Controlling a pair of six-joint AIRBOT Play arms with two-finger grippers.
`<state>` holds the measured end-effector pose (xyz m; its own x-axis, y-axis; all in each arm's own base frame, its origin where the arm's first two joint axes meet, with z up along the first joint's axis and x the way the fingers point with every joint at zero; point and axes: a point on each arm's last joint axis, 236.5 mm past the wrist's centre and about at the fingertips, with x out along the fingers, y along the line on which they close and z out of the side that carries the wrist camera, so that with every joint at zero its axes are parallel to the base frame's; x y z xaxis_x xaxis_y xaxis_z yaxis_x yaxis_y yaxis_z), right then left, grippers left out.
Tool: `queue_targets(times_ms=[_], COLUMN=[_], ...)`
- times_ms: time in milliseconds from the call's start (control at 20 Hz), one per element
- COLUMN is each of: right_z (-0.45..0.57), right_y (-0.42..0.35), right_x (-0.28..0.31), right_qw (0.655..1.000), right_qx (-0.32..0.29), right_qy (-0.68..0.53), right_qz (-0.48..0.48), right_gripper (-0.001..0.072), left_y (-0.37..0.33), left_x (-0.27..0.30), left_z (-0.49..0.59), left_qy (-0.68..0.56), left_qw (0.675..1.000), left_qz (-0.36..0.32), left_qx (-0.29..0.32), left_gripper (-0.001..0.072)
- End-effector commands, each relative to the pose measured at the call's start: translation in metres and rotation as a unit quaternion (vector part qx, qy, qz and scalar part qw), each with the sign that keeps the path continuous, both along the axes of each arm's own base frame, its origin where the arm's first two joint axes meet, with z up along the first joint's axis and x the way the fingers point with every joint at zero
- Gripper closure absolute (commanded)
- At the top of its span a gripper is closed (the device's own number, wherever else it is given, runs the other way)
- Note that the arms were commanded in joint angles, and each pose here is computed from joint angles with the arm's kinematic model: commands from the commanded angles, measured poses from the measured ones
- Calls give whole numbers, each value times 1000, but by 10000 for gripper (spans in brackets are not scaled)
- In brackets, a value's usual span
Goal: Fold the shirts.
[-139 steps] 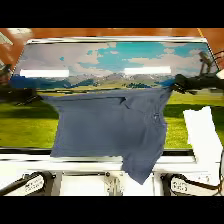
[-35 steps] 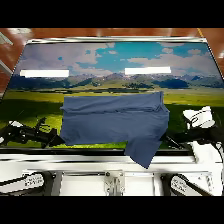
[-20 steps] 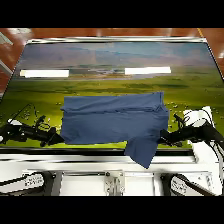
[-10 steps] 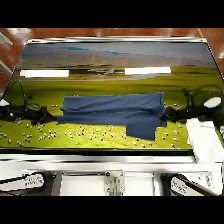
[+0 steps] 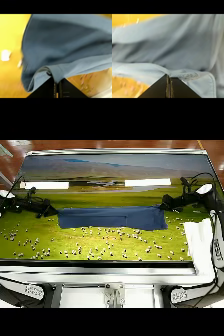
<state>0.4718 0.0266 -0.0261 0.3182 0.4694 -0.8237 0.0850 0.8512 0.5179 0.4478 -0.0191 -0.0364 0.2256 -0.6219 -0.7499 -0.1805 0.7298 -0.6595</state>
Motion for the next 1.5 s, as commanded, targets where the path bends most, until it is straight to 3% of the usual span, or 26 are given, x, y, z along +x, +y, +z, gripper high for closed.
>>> queue_targets(times_ms=[0,350,500,550,600,650,750,850,1000,1300,1450], right_z=[-15,-57,-66,-63,-57,-50,-34,-24,-35,-84,-104], right_y=[-5,-10,0,0,-2,-7,-32,-60,-73,-26,-4], right_x=[38,55,51,51,51,48,41,27,-4,-15,-12], right_qw=[1000,999,1000,1000,1000,1000,999,998,996,988,985], right_qx=[0,3,3,2,-3,-8,-39,-62,-37,47,72], right_qy=[-10,4,15,10,2,-4,-9,6,75,145,155], right_qz=[-16,-37,-24,-19,-11,-1,2,-12,-17,8,11], right_gripper=[654,653,628,524,234,159,158,37,37,37,37], left_y=[-9,-17,-26,-25,-20,-11,20,42,59,41,3], left_x=[41,69,59,51,39,26,-1,-11,1,5,11], left_z=[-3,-33,-40,-42,-43,-46,-49,-36,-7,41,67], left_qy=[-12,3,24,36,54,76,139,151,107,46,6], left_qw=[1000,999,999,999,998,997,989,987,992,995,997], left_qz=[11,38,20,8,-8,-22,-28,-29,-4,-26,-55], left_qx=[-24,-23,-29,-26,-21,-6,37,54,69,88,49], left_gripper=[670,634,527,411,373,373,373,373,374,376,376])
